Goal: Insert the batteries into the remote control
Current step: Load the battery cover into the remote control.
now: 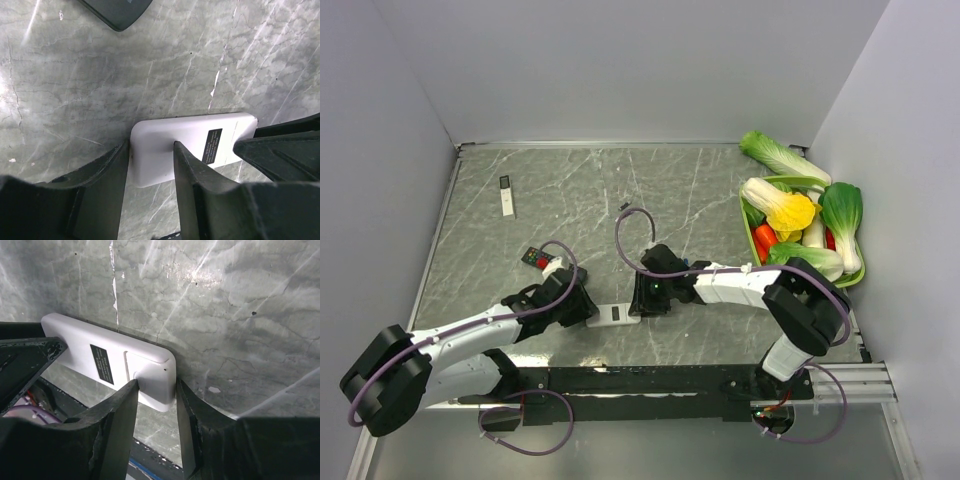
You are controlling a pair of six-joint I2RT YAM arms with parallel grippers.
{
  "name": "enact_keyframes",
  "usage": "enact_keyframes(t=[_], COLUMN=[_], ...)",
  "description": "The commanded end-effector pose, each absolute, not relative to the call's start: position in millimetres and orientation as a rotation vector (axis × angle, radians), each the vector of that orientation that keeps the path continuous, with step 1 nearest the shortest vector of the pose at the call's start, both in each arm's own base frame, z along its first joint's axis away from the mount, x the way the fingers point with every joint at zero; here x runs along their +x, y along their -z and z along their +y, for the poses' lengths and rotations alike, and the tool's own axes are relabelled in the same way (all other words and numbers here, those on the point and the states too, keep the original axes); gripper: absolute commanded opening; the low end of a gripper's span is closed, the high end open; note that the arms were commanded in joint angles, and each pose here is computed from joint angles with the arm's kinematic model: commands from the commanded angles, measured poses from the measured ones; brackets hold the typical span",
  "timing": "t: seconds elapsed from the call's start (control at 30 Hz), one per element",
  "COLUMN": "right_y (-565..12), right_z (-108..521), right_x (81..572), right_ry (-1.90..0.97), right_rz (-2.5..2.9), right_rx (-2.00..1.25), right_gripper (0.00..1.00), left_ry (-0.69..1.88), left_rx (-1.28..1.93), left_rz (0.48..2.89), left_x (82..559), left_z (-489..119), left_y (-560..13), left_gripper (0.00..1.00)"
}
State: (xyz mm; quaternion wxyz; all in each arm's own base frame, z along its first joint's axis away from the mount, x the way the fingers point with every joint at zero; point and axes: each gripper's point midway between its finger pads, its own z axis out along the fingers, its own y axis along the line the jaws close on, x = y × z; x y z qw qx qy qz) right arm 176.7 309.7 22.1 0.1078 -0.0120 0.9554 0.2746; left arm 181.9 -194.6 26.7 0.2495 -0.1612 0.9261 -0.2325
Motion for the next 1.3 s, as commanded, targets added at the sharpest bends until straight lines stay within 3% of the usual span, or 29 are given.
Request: enact_keyframes(t=[0.0,0.4,0.73,0.8,1.07,1.27], right_y=[-20,-25,-15,-11,-13,-31], right_z=[302,306,325,330,316,306], right_x=[169,168,158,152,151,163], right_ry=[-0.694,-0.607,-0.62,-0.653,-0.609,-0.538], right_rz=[2.844,2.838,2.893,2.921,2.912,2.849], right_rx=[-0.085,-0.195,-0.297,-0.304,-0.261,-0.262], right_gripper=[0.44,0.44,0.24,0.24,0.47,0.54], left_ry=[0.714,0.72,0.79,0.803,0.786,0.761], left_rx=[-0.426,-0.41,-0.378,-0.374,-0.422,-0.451], left_rz=[2.598,2.606,2.61,2.613,2.584,2.559], left_x=[163,163,161,161,160,162], left_z=[-206,-208,-219,-221,-212,-206], left_y=[-19,-19,-21,-21,-25,-27], left_gripper=[0.45,0.43,0.36,0.35,0.36,0.37])
